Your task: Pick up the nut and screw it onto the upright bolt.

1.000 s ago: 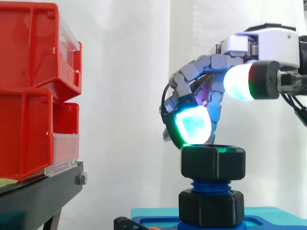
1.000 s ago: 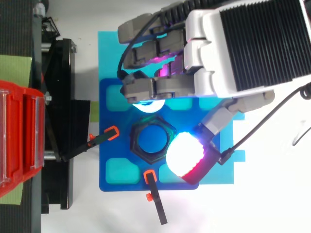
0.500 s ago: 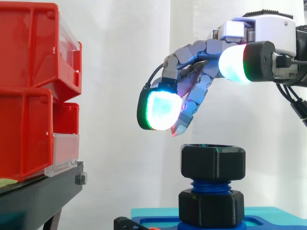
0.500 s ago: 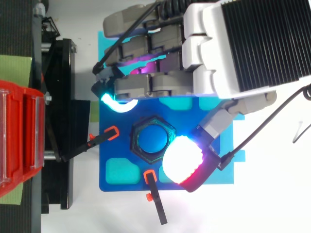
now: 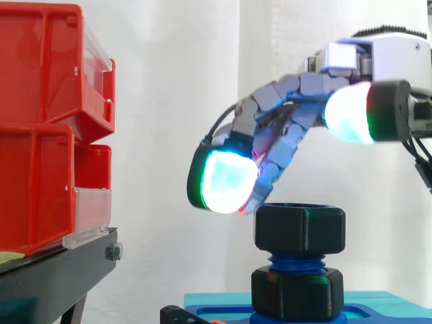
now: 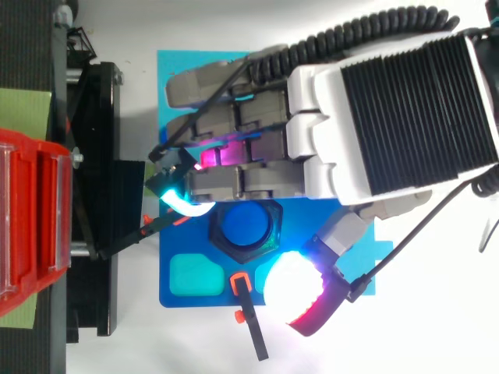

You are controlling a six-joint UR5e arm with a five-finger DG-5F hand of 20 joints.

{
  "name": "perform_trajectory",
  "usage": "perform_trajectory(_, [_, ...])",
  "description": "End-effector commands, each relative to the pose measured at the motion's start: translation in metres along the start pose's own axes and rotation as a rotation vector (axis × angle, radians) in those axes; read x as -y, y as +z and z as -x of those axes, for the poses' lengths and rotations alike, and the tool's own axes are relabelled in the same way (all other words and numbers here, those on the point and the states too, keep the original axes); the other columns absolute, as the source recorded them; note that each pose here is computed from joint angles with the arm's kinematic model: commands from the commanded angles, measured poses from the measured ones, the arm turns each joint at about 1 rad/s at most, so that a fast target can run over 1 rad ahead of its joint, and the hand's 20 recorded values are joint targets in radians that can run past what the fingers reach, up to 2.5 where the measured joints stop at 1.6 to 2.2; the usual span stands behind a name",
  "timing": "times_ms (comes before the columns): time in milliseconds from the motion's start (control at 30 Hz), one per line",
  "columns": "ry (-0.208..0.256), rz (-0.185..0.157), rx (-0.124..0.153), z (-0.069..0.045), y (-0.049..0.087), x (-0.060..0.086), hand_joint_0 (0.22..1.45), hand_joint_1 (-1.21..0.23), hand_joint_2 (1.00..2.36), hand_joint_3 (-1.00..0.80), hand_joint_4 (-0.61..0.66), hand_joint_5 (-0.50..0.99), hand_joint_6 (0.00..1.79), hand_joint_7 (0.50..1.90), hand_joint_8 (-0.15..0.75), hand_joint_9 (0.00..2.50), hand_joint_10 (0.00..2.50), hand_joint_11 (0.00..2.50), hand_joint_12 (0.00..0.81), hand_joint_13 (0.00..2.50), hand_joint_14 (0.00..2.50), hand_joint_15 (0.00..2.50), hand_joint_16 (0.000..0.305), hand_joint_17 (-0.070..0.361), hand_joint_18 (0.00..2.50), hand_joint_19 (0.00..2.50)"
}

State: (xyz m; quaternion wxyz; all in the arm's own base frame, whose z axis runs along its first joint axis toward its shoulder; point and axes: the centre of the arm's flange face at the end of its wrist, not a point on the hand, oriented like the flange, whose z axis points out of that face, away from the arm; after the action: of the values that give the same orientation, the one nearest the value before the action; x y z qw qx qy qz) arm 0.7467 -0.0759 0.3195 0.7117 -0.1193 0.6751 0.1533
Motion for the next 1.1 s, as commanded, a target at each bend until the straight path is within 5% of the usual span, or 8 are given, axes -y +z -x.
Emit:
perform_trajectory(0, [-0.007,0.003,0.025,-0.006,0.001,-0.001,0.50,-0.14,1.00,-0.50,0.20,-0.11,0.50,0.71,0.193,0.93,0.00,0.00,0.205,0.58,0.00,0.00,0.025,0.056,0.30,0.08])
perform_trajectory(533, [-0.003,-0.001,-0.021,-0.011,-0.005,-0.001,0.50,-0.15,1.00,-0.50,0.20,-0.11,0.50,0.77,0.203,0.93,0.00,0.00,0.209,0.58,0.00,0.00,0.025,0.055,0.30,0.08])
perform_trajectory(1067, [-0.003,-0.012,-0.022,-0.010,-0.012,0.011,0.52,-0.17,1.00,-0.50,0.15,-0.03,0.50,1.42,0.231,1.02,0.00,0.01,0.198,0.65,0.00,0.00,0.022,0.049,0.38,0.12])
